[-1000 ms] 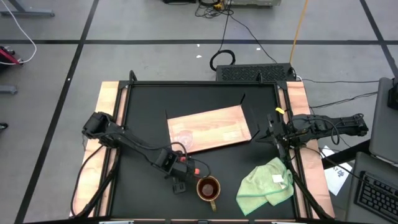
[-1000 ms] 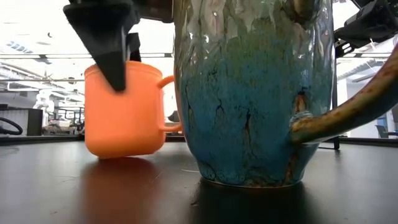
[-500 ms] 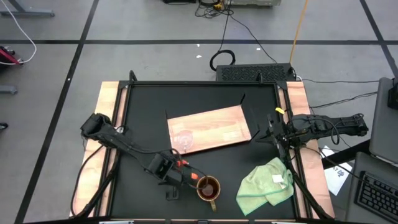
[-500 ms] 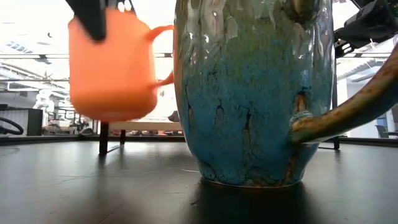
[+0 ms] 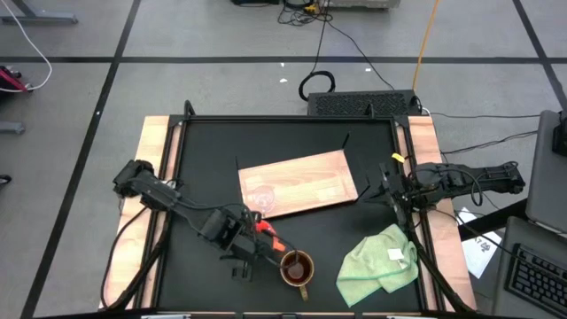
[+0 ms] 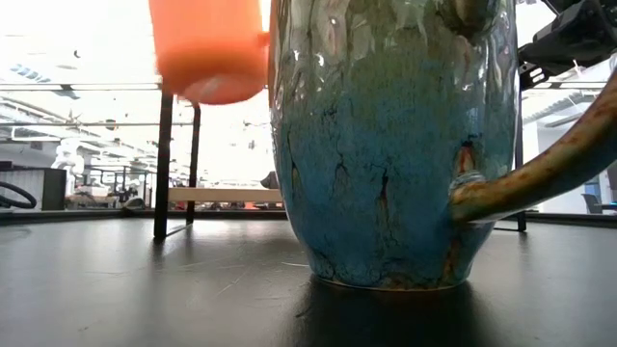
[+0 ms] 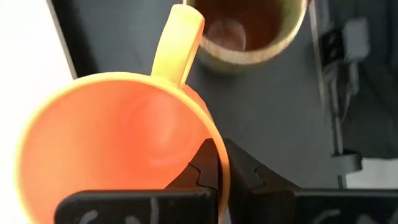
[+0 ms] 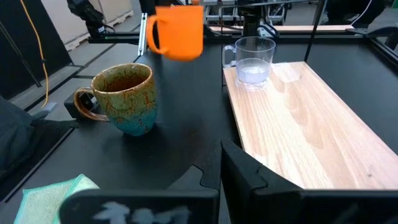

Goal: Stack small to large cups/mugs on shelf
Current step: Put the orange mug on the shelf

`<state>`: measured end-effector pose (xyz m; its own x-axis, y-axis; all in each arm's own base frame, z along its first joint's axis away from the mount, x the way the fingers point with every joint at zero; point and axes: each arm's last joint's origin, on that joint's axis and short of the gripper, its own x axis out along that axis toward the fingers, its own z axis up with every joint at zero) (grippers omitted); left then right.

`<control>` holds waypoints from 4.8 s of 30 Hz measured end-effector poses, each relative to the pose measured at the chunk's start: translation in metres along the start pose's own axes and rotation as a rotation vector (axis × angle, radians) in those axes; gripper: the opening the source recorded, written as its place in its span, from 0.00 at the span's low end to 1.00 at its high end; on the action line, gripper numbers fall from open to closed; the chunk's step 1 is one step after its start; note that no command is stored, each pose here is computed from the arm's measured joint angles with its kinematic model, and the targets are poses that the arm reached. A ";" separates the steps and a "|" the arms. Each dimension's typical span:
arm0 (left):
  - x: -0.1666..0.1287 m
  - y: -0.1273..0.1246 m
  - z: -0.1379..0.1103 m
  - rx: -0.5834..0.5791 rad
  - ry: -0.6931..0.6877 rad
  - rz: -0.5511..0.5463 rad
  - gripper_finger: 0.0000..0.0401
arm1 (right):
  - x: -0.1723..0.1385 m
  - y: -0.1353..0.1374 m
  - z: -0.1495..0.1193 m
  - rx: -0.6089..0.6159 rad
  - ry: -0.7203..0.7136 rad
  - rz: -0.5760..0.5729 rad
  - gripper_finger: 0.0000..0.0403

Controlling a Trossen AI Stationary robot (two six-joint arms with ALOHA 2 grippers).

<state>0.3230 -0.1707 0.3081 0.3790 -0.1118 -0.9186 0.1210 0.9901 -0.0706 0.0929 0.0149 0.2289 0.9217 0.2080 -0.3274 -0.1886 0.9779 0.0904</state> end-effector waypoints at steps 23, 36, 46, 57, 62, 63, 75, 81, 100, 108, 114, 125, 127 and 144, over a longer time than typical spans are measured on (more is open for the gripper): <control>-0.080 0.132 0.048 0.193 -0.150 0.050 0.01 | 0.000 0.000 0.000 0.000 -0.001 0.000 0.00; -0.065 0.198 0.053 0.270 -0.170 -0.049 0.01 | 0.000 0.000 0.000 -0.003 -0.002 0.000 0.00; -0.027 0.243 0.052 0.351 -0.095 -0.107 0.01 | 0.001 0.000 0.000 -0.001 0.009 -0.001 0.00; 0.004 0.242 0.054 0.595 -0.031 -0.173 0.01 | 0.002 0.000 0.000 -0.002 0.011 -0.001 0.00; 0.012 0.237 0.055 0.660 -0.023 -0.206 0.01 | 0.002 0.000 0.000 -0.001 0.013 -0.001 0.00; 0.014 0.236 0.055 0.677 -0.020 -0.213 0.01 | 0.002 0.000 0.000 -0.001 0.014 -0.001 0.00; 0.016 0.240 0.055 0.780 0.008 -0.160 0.01 | 0.006 -0.001 -0.001 0.000 0.038 -0.003 0.00; 0.031 0.244 0.055 0.795 0.069 -0.140 0.01 | 0.008 -0.001 -0.002 -0.002 0.055 -0.004 0.00; 0.057 0.238 0.053 0.866 0.156 -0.183 0.01 | 0.013 -0.001 -0.003 0.001 0.087 -0.009 0.00; 0.057 0.233 0.054 0.871 0.136 -0.213 0.01 | 0.013 -0.001 -0.003 0.001 0.086 -0.009 0.00; 0.057 0.232 0.054 0.882 0.113 -0.238 0.01 | 0.012 -0.001 -0.003 0.001 0.086 -0.009 0.00; 0.069 0.232 0.048 0.893 0.126 -0.241 0.01 | 0.012 -0.001 -0.003 0.000 0.086 -0.009 0.00; 0.069 0.232 0.048 0.886 0.130 -0.239 0.01 | 0.012 -0.001 -0.003 0.000 0.086 -0.009 0.00; 0.073 0.232 0.050 0.892 0.127 -0.205 0.03 | 0.012 -0.001 -0.003 0.000 0.086 -0.009 0.00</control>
<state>0.4247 0.0468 0.2442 0.1747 -0.2158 -0.9607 0.8565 0.5145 0.0402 0.1036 0.0162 0.2220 0.8908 0.2001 -0.4079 -0.1801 0.9798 0.0872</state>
